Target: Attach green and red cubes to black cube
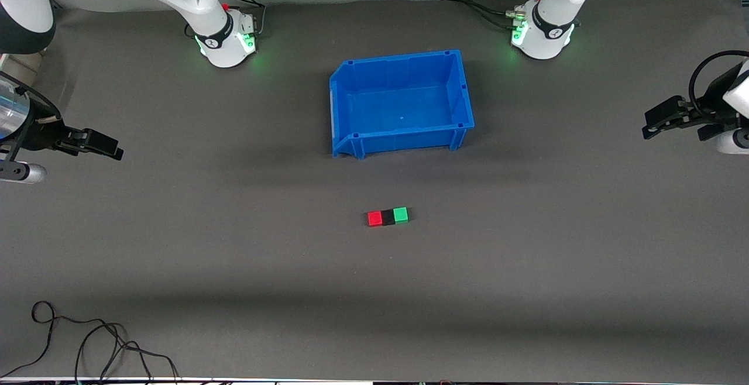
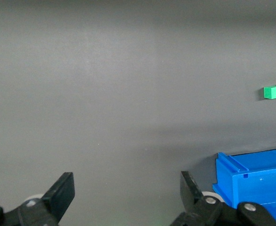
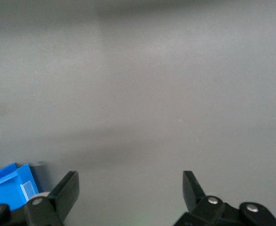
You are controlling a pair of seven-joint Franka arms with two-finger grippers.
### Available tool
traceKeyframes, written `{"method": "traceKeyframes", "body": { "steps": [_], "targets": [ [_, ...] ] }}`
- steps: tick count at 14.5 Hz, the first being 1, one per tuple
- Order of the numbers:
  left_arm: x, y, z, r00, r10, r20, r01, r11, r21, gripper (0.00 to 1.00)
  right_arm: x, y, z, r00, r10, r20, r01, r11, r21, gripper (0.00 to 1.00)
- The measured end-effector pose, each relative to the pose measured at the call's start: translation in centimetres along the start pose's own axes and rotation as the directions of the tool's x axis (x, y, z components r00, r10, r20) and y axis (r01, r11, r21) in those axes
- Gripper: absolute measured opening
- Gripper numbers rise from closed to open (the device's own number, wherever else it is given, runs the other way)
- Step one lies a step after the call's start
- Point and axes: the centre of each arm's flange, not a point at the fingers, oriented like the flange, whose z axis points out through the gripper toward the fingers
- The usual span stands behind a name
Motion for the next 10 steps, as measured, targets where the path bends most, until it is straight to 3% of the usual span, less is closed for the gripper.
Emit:
{"method": "traceKeyframes", "body": {
  "steps": [10],
  "targets": [
    [0.0, 0.1, 0.0, 1.000, 0.002, 0.003, -0.002, 1.000, 0.003, 1.00, -0.2, 1.8, -2.1, 0.998, -0.036, -0.043, 0.036, 0.999, 0.015, 0.98]
  ]
}}
